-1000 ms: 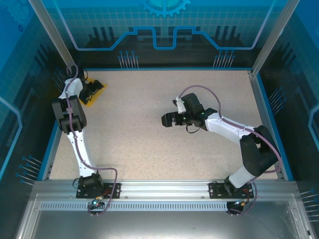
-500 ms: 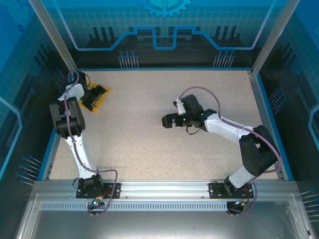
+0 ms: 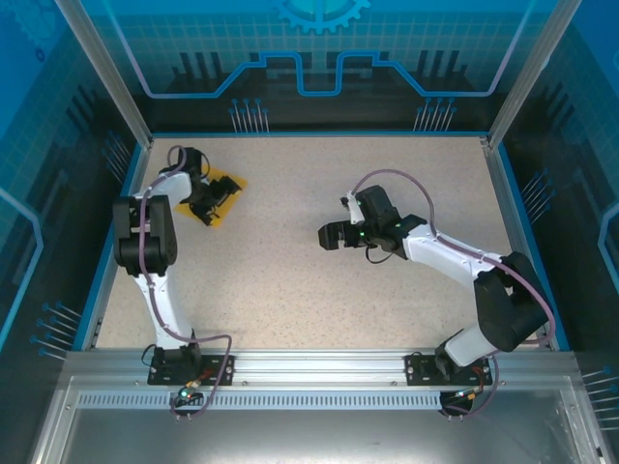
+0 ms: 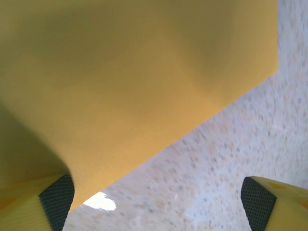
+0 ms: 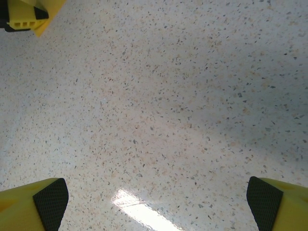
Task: Fold a paper plane with a square sheet of paper (pick it up from the middle)
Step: Move the square sheet of paper to the center of the table.
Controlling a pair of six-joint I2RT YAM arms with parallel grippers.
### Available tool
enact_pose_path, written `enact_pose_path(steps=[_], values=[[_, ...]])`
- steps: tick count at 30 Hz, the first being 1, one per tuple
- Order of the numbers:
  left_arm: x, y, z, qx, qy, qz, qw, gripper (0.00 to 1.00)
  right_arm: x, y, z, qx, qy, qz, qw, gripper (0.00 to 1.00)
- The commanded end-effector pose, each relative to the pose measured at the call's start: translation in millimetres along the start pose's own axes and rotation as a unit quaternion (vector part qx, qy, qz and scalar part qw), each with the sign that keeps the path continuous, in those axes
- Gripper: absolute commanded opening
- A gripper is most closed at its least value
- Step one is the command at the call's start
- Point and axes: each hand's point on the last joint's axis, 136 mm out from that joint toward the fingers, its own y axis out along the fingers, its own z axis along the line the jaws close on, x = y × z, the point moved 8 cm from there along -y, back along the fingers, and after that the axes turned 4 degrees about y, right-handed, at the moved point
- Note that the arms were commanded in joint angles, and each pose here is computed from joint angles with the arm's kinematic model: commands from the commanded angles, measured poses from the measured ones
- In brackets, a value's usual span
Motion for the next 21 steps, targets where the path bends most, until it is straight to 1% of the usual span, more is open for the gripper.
enact_pose_path(steps=[1,2,4,5,8,9,11,15,18,21], values=[[-21.8,-13.3,-24.2,-0.024,0.017,0.016,0.999,0.95,-6.0,-8.1,3.3,-0.007,-0.005,0.003,1.0,0.99],[-18.9,-18.7,-29.4,-0.031,0.023,0.003,0.999,0.95,-6.0,-9.8,4.1,-0.006,-0.006,0.001,1.0,0.99],[-8.5,-27.6,-36.3,-0.025,0.046,-0.028,0.998,0.96,-6.6,-12.2,4.2,-0.004,-0.004,-0.002,1.0,0.99],[-0.4,-30.9,-39.8,-0.011,0.06,-0.044,0.997,0.97,-6.4,-13.0,4.5,-0.003,-0.003,-0.004,1.0,0.99],[22.1,-31.7,-38.5,0.042,0.076,-0.057,0.995,0.97,-7.7,-12.9,5.6,0.005,0.001,-0.001,1.0,1.0],[29.7,-28.7,-34.0,0.056,0.071,-0.057,0.994,0.97,-8.9,-12.4,5.7,0.006,0.003,0.0,1.0,0.99],[42.3,-19.9,-21.9,0.065,0.054,-0.05,0.995,0.97,-10.5,-11.7,5.3,0.004,0.006,0.002,1.0,1.0],[58.8,-5.0,-3.4,0.053,0.041,-0.037,0.997,0.97,-15.0,-10.9,3.0,0.002,0.012,0.002,1.0,0.99],[55.1,-0.3,3.8,0.051,0.042,-0.023,0.998,0.97,-17.8,-9.6,0.7,-0.003,0.015,0.005,1.0,1.0],[45.3,11.6,11.2,0.043,0.032,0.006,0.999,0.96,-18.0,-6.2,-0.3,-0.005,0.02,0.007,1.0,0.99]])
